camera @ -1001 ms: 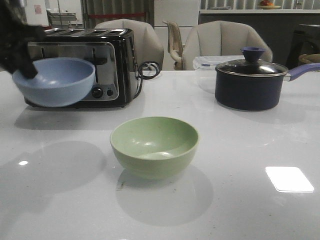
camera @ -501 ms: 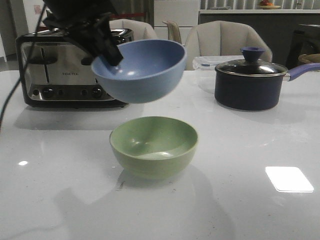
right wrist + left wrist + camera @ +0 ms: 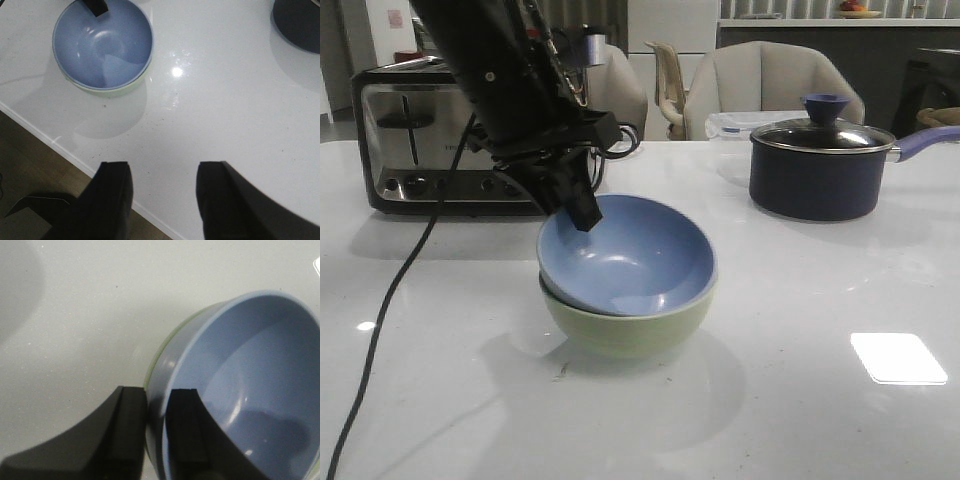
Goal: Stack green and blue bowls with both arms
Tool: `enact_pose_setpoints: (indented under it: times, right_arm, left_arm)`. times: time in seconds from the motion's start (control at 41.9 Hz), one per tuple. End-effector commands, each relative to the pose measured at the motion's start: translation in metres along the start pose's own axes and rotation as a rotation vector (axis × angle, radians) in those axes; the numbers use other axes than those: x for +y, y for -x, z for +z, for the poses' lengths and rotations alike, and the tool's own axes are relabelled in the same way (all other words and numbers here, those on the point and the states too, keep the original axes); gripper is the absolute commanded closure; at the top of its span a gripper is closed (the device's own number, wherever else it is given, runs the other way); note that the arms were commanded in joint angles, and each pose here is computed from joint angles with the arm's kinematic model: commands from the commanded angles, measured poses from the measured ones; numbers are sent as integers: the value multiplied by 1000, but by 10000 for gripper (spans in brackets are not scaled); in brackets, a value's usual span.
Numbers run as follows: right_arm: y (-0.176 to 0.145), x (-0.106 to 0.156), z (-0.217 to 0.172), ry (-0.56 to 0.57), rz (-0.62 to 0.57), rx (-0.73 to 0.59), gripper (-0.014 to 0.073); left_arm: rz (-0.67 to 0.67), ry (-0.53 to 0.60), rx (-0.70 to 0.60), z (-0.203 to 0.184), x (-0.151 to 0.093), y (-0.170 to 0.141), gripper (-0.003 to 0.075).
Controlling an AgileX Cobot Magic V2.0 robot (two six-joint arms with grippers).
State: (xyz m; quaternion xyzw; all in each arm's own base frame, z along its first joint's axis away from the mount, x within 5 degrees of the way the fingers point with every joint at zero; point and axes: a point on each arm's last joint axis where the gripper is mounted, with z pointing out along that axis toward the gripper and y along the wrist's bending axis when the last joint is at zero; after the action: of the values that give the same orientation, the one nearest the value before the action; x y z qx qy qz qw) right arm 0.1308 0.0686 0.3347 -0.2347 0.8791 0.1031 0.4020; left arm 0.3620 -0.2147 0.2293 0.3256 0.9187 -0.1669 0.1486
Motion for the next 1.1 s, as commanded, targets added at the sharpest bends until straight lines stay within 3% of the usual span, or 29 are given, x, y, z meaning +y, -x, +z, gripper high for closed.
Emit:
enact_pose_setpoints:
  times: [0.0, 0.095, 0.31, 0.453, 0.763, 1.001, 1.073]
  right_arm:
    - [12, -1, -8, -12, -11, -92, 172]
    - [12, -1, -8, -12, -11, -92, 172]
    - [12, -1, -8, -12, -11, -92, 172]
    - [12, -1, -8, -12, -11, -92, 172]
    - [12, -1, -8, -13, -12, -93, 172]
    - [12, -1, -8, -12, -11, -93, 172]
    - [12, -1, -8, -12, -11, -90, 172]
  left_arm:
    - [22, 1, -108, -28, -11, 12, 255]
    - [32, -6, -109, -38, -14, 15, 188]
    - [73, 9, -228, -95, -31, 16, 190]
    - [105, 3, -311, -142, -53, -2, 190]
    - [199, 25, -482, -219, -97, -94, 190]
    - [232, 135, -640, -245, -105, -186, 190]
    - [189, 197, -695, -248, -102, -213, 190]
